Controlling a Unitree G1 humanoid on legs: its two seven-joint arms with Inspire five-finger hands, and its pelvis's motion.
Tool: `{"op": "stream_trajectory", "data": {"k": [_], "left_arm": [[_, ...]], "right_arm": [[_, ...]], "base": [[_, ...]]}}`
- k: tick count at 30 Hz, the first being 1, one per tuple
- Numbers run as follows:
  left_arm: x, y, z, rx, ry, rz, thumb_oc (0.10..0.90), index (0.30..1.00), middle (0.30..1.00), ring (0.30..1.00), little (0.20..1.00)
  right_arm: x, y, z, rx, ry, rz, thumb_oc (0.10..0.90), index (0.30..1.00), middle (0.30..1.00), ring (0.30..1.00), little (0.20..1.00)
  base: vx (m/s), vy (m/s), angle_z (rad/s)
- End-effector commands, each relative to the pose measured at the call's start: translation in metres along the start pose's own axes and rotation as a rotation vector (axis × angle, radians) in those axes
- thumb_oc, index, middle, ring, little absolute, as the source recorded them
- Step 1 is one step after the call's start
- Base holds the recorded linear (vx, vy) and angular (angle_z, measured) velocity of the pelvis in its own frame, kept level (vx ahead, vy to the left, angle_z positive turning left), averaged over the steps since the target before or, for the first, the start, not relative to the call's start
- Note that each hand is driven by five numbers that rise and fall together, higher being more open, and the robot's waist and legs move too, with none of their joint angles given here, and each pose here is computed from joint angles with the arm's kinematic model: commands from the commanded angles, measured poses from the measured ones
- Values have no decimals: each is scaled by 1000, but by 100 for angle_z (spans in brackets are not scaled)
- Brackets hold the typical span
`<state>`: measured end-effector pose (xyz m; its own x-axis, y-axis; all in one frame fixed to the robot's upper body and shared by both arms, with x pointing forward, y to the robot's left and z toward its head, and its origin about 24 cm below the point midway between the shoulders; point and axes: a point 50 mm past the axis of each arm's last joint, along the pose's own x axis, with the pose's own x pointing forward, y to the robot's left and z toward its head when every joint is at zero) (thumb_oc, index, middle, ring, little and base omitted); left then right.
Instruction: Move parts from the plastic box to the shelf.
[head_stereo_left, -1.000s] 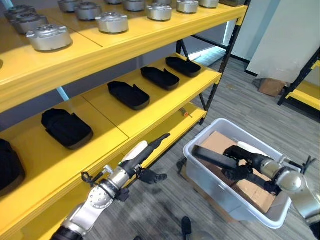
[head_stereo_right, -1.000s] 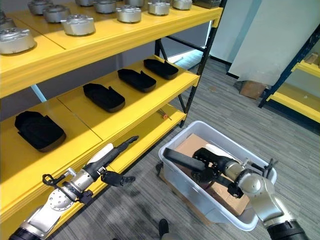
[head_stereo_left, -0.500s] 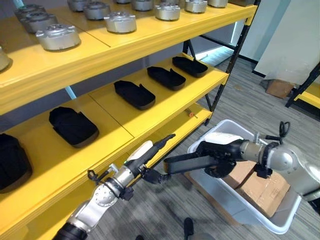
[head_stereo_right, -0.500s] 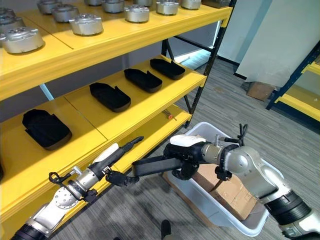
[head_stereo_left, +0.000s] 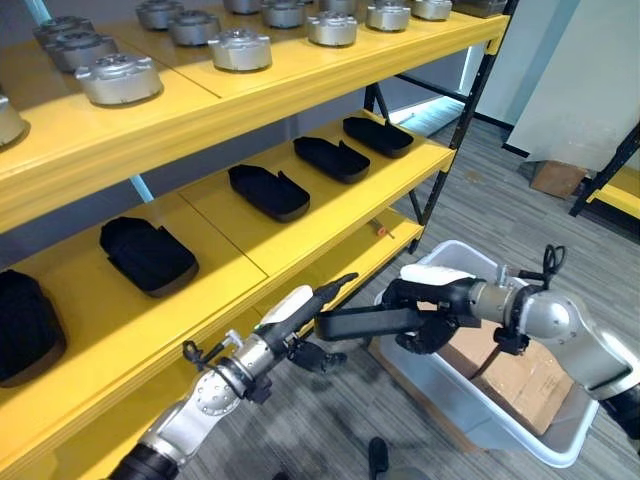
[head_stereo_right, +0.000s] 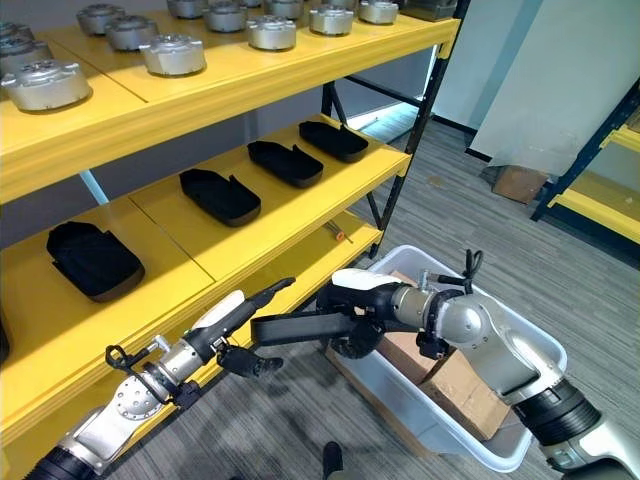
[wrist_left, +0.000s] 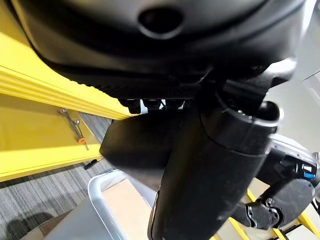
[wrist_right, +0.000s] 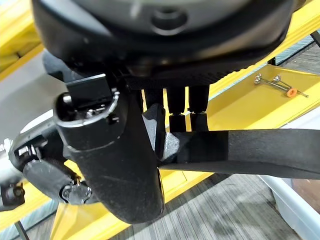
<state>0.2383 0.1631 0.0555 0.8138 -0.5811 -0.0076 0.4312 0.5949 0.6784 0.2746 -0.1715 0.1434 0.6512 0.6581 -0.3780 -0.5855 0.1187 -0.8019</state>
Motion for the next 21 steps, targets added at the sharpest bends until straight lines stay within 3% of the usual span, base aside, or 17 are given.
{"op": "stream_trajectory", "data": {"k": [1, 3, 9, 21], "left_arm": [[22, 19, 26, 95, -200, 82, 900, 1000, 1000, 1000, 1000], [23, 19, 26, 105, -204, 74, 900, 1000, 1000, 1000, 1000], [23, 17, 25, 97, -197, 66, 900, 1000, 1000, 1000, 1000], [18, 15, 17, 99, -167, 92, 900, 1000, 1000, 1000, 1000]], "right_arm": [[4, -51, 34, 122, -224, -172, 400, 300, 300, 300, 300], [11, -46, 30, 235, -239, -169, 400, 300, 300, 300, 300], [12, -45, 35, 293, -306, -130, 400, 300, 300, 300, 300], [-14, -44, 70, 30, -379, -55, 400, 300, 300, 300, 300]], "base": [[-3, 8, -11], [-1, 2, -4], [-4, 1, 2], [0, 0, 0]]}}
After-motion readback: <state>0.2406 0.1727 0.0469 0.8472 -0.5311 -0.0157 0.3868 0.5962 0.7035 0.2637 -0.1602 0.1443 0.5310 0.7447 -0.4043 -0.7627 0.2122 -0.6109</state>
